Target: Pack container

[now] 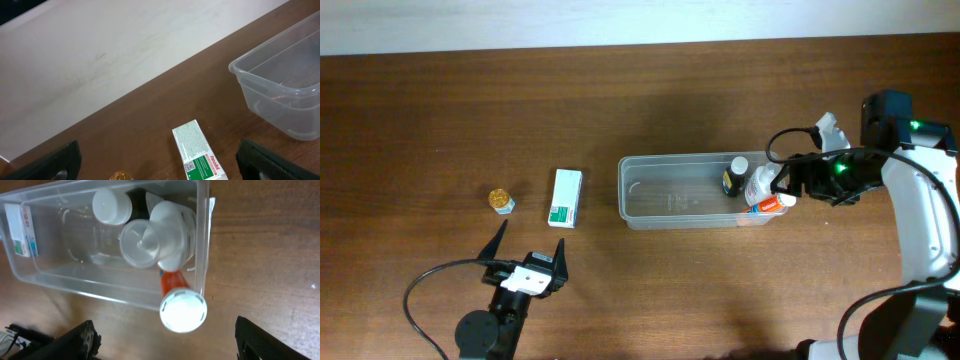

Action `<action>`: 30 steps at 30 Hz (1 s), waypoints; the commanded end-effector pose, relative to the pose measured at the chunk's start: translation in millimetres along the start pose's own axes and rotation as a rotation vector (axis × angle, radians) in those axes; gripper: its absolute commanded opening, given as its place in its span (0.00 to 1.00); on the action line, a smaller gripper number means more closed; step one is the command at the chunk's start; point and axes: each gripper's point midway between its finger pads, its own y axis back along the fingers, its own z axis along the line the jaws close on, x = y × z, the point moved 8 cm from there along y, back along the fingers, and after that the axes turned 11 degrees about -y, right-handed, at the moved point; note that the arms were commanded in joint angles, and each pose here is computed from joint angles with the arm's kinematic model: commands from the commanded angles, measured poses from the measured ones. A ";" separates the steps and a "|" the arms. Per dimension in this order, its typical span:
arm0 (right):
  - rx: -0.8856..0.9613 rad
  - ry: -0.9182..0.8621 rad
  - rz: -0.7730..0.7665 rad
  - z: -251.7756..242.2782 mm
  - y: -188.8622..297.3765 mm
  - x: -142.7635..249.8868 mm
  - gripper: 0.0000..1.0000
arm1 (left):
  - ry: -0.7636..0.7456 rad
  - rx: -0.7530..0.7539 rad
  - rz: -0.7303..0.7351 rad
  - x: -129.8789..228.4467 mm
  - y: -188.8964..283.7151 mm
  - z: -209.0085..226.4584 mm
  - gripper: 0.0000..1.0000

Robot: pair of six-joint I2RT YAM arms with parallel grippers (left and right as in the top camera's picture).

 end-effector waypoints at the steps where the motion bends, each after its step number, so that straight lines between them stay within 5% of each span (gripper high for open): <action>1: 0.001 -0.003 0.044 -6.3 -15.3 -0.6 0.81 | -0.005 0.005 -0.006 0.1 0.4 -0.5 0.99; 30: 0.022 -0.026 0.092 -17.8 -35.2 0.2 0.75 | -0.005 0.005 -0.006 0.1 0.4 -0.5 0.99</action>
